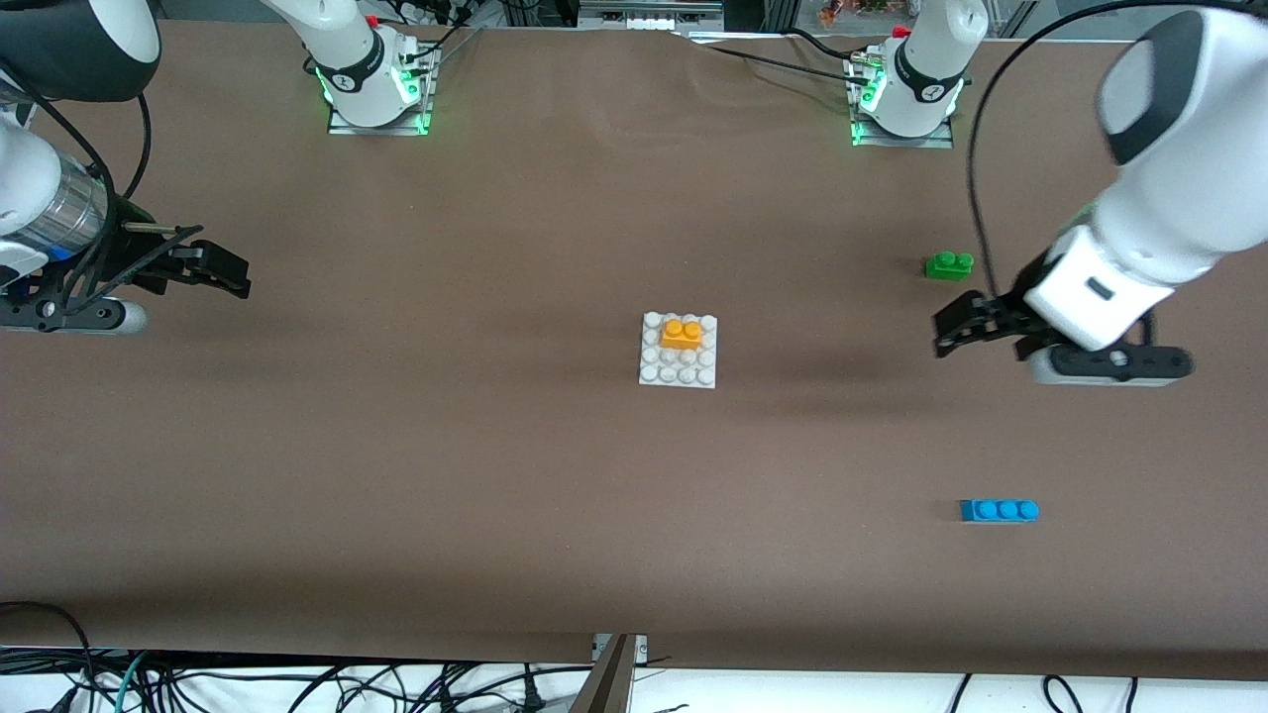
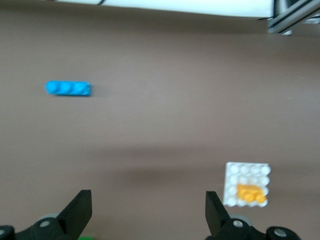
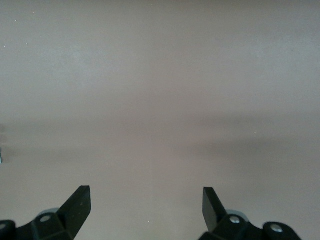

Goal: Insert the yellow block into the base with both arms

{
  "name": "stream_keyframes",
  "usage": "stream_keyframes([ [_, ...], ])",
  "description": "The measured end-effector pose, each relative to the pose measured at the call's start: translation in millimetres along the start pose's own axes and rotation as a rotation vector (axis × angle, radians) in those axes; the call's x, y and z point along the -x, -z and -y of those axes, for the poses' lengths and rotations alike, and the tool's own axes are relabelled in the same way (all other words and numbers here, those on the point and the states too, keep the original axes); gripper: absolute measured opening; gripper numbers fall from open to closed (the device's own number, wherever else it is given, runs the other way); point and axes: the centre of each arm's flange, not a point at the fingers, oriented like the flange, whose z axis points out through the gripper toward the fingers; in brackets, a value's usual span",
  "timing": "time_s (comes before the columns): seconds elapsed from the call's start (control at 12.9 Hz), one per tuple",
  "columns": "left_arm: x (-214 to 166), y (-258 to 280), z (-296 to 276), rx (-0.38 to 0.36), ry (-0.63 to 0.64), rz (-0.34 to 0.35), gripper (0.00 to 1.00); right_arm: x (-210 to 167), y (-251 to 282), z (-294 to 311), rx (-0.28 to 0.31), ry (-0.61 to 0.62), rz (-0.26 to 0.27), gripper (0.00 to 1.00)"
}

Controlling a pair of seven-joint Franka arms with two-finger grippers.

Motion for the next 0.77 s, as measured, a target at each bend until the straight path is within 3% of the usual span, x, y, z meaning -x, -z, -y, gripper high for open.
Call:
stream_keyframes([
  [0.39,6,14,61,-0.018,-0.033,0.056,1.00,0,0,0,0.000,0.000,0.000,1.00],
  [0.77,6,10,68,-0.021,-0.051,0.064,1.00,0,0,0,0.000,0.000,0.000,0.99],
])
